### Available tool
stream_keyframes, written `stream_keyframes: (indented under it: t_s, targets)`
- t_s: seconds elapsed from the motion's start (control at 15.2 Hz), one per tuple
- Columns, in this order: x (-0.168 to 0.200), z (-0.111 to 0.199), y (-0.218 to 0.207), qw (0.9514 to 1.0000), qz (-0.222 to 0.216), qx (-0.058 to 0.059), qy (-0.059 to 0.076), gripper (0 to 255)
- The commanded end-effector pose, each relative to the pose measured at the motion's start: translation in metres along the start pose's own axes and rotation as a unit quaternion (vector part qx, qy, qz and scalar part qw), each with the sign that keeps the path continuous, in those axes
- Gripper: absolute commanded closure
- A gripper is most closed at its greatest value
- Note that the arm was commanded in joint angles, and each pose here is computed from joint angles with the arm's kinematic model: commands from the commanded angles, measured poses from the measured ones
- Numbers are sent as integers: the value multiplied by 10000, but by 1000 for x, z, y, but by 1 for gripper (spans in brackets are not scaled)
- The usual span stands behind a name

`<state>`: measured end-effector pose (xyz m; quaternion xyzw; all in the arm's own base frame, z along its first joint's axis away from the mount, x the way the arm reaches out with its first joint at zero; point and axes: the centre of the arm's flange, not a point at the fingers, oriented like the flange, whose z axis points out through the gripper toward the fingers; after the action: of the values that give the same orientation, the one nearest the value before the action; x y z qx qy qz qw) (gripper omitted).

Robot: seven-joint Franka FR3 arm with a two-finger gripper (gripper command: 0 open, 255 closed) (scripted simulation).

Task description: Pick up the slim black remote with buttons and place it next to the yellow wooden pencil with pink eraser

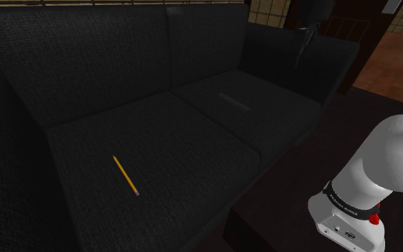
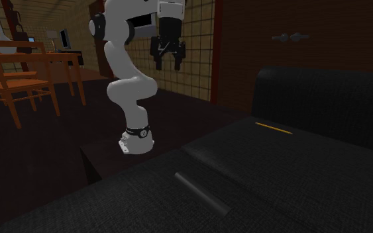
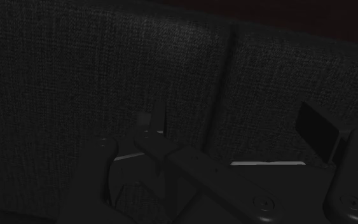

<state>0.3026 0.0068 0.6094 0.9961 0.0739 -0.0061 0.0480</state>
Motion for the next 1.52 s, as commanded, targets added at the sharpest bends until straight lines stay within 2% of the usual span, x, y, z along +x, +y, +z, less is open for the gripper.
stream_keyframes:
  t_s: [0.0, 0.73, 1.45]
  targets:
    - [0, 0, 0, 10000, 0, 0, 0, 0]
    - [92, 102, 56, 9983, 476, 331, 37, 0]
    - [178, 207, 114, 9933, 950, 661, 75, 0]
